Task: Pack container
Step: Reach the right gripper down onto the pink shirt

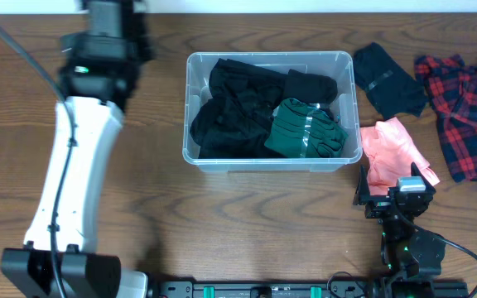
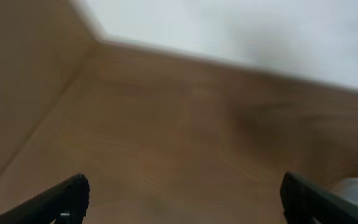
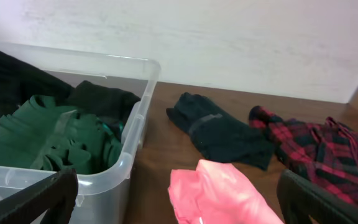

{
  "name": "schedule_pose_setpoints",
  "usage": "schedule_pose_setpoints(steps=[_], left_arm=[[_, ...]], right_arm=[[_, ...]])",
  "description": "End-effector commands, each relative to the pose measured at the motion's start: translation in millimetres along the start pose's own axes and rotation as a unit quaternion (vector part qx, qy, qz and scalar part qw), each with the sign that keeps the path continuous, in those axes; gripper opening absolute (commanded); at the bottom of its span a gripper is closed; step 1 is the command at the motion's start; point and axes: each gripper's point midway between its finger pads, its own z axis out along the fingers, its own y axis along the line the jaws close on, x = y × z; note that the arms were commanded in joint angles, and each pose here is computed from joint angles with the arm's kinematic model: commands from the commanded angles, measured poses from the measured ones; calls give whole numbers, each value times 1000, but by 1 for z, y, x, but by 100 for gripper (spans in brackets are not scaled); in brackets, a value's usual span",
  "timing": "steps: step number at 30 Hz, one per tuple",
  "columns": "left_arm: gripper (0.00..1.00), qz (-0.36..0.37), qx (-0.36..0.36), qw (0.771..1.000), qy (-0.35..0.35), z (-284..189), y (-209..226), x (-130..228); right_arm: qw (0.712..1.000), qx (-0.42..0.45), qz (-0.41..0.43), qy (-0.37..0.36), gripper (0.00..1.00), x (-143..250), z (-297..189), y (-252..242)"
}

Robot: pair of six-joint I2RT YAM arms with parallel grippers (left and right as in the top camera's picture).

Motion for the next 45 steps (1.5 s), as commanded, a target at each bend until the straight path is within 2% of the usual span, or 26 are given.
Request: schedule_pose_setpoints(steps=[1,6,11,18,22,26,32,38,41,45], left_arm=[[98,-20,-68,997,40,21,60,15],[98,-53,-120,989,69,32,117,26],[98,-74,-147,983,78,36,148,31],[98,-81,-155,981,80,36,158,33],[98,-81,-155,981,80,36,158,33],[98,-81,-155,981,80,36,158,33],[98,-81,-155,981,80,36,158,33],[98,-81,-155,981,80,36,158,33],[98,-81,-155,981,80,36,158,33],[98,-81,-155,981,80,36,158,33]], right_arm=[[1000,-1,-5,0,99,0,0,0],[1000,-1,-5,0,99,0,0,0],[1000,-1,-5,0,99,0,0,0],[1000,14,-10,-12,99,-5,0,-5],[999,-24,-9,-22,99,-10,-1,8],[999,-8,39,-10,99,-25,-7,1],[995,44,69,57,99,-74,-26,-20],[991,51,22,123,99,-134,-9,-29],[982,58,8,179,99,-136,11,-37],[957,58,38,282,99,-107,39,-54]])
